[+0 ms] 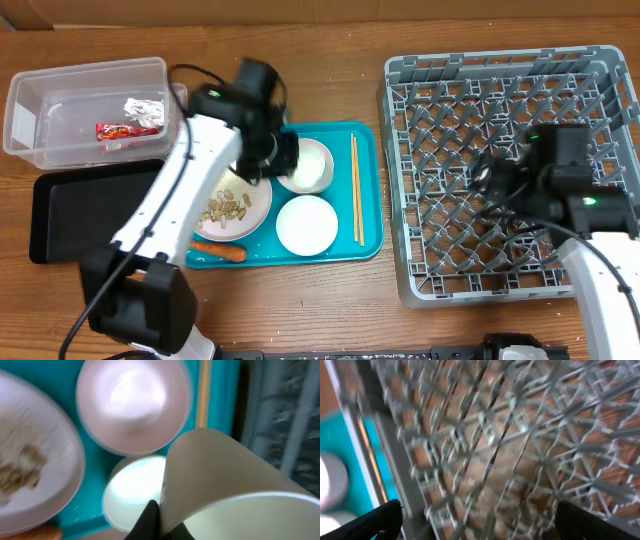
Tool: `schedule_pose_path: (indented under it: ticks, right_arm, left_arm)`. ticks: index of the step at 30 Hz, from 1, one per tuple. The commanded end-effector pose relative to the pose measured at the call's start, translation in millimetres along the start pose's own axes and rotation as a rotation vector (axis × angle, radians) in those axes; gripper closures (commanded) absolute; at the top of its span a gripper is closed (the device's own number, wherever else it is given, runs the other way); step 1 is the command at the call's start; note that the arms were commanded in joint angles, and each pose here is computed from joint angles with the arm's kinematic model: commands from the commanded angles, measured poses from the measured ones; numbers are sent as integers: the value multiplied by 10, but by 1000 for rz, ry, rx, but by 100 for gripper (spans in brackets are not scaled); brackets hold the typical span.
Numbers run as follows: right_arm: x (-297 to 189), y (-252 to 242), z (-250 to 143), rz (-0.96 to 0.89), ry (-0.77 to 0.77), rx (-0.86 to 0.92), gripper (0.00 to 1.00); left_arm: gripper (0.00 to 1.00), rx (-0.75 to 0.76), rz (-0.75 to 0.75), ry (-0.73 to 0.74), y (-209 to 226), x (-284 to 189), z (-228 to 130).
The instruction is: Sort waste into correct bins and load items into the dishwasher
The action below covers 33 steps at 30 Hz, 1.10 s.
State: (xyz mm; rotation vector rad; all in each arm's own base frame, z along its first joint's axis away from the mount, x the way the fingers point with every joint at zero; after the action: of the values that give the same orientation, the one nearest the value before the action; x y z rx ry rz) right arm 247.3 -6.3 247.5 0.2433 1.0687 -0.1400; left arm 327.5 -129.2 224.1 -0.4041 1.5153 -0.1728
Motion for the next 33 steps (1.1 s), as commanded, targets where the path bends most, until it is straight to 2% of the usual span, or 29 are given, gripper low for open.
schedule_pose_path:
  ticks: [1, 4, 8, 11, 25, 33]
  right_arm:
    - [-138, 96, 198, 294, -63, -63, 0]
    - [-298, 413, 159, 763, -98, -323, 0]
    - [-411, 600, 73, 1067, -124, -463, 0]
    - [-394, 674, 77, 1135, -119, -478, 0]
    - [-602, 789, 189, 1381, -257, -562, 0]
    - [-617, 796, 202, 1393, -272, -575, 0]
  left_arm:
    - [96, 100, -469, 62, -334, -258, 64]
    - [96, 171, -678, 80, -508, -313, 109]
    - [96, 275, -894, 137, -737, -362, 95]
    - [96, 341, -1010, 194, -886, -352, 54]
    - [96, 377, -1002, 285, -1144, -165, -147]
    - [96, 378, -1006, 319, -1291, -142, -221]
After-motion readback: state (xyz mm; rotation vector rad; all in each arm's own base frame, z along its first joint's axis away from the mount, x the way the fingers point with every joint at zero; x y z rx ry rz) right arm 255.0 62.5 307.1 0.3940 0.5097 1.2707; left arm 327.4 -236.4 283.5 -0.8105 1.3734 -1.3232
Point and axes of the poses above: each gripper's point midway between its finger pads, its own x axis out along the fingers, its own y axis along the line the jaws close on, z = x × y, the point moved 8 cm from there along -x, back along the fingers, and after that the axes turned 8 degrees about -x, right-handed, at the moved point
